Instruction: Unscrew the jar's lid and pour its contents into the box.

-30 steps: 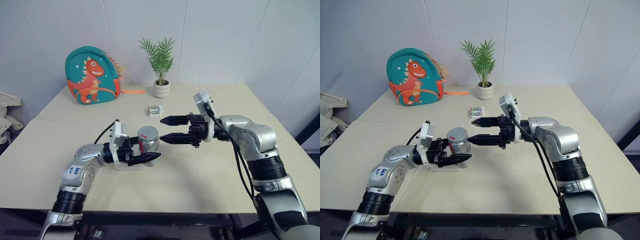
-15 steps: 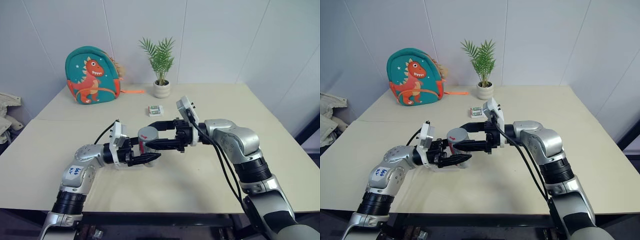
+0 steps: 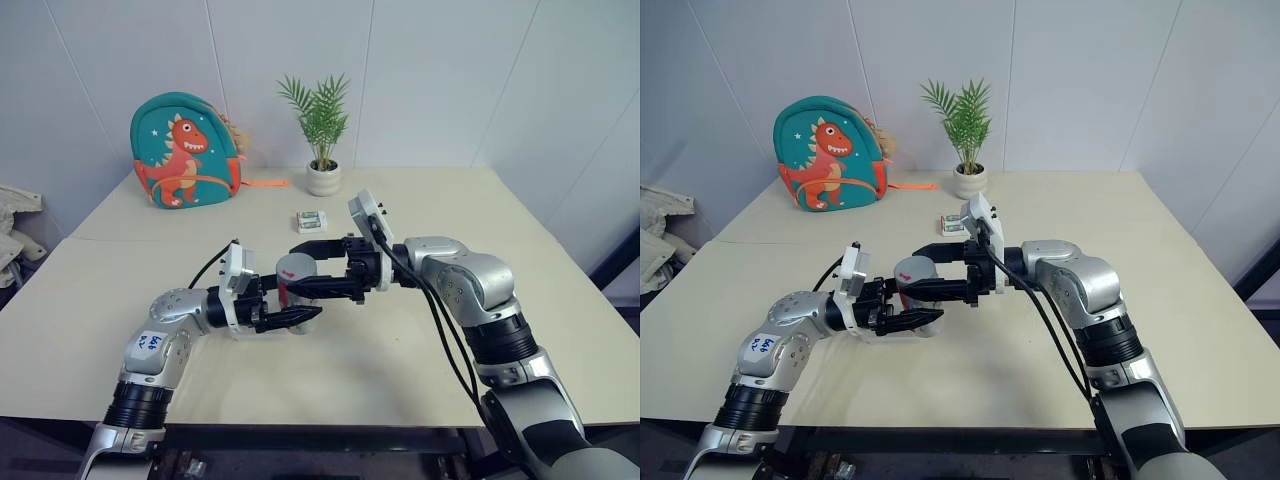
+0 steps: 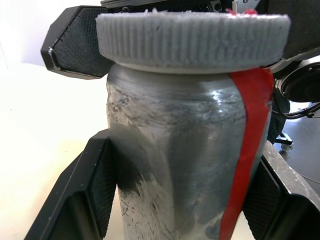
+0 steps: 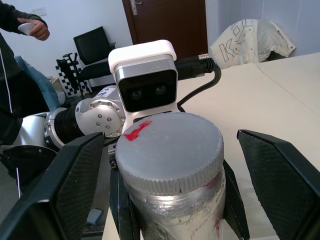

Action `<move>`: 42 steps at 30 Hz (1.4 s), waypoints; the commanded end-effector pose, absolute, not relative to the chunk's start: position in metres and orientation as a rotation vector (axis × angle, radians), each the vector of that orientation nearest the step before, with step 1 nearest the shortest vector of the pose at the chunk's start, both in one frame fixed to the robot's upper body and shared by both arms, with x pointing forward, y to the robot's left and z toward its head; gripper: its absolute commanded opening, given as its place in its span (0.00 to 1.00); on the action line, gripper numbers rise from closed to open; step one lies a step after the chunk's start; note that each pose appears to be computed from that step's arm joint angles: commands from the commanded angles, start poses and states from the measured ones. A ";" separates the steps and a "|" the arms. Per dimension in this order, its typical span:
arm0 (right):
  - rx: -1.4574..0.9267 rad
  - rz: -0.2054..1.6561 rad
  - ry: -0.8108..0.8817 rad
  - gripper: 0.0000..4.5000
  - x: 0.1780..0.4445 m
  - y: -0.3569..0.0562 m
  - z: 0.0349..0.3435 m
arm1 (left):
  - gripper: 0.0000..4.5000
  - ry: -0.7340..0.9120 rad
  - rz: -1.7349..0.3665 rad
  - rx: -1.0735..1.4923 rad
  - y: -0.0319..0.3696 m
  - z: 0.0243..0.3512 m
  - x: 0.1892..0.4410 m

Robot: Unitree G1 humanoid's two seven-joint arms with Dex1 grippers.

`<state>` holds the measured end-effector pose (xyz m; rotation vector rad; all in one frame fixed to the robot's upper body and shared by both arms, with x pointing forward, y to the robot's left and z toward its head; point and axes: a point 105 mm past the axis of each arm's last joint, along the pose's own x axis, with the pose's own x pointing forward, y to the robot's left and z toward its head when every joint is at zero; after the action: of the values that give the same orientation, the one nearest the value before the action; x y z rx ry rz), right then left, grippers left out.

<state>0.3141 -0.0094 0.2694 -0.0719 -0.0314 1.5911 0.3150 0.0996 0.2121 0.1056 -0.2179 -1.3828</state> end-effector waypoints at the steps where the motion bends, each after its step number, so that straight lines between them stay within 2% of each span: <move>1: -0.079 1.619 -0.092 0.79 0.308 -0.006 0.285 | 0.65 -0.257 -1.398 0.119 0.098 0.220 0.309; 4: -0.075 1.624 -0.098 0.57 0.308 -0.006 0.286 | 0.65 -0.256 -1.398 0.118 0.098 0.220 0.308; 12: -0.016 1.649 -0.121 0.57 0.302 -0.005 0.294 | 0.65 -0.253 -1.396 0.115 0.099 0.220 0.308; 16: 0.140 1.668 -0.155 0.57 0.298 -0.008 0.315 | 0.65 -0.251 -1.395 0.113 0.099 0.219 0.308; 20: 0.234 1.664 -0.198 0.57 0.297 -0.020 0.333 | 0.65 -0.249 -1.386 0.082 0.101 0.220 0.308; 24: 0.218 1.561 -0.225 0.57 0.309 -0.045 0.334 | 0.65 -0.230 -1.373 0.073 0.103 0.221 0.309; 30: 0.051 1.238 -0.247 0.57 0.341 -0.097 0.305 | 0.65 -0.225 -1.358 0.034 0.107 0.226 0.310; 34: -0.148 1.020 -0.181 0.57 0.356 -0.137 0.253 | 0.65 -0.235 -1.353 0.016 0.111 0.230 0.310; 42: -0.234 0.673 -0.112 0.57 0.379 -0.197 0.174 | 0.65 -0.285 -1.330 0.000 0.114 0.238 0.315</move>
<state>0.3764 -0.1879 0.1745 -0.1874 -0.0680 0.7321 0.3171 0.1122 0.2203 -0.0151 -0.2060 -1.3234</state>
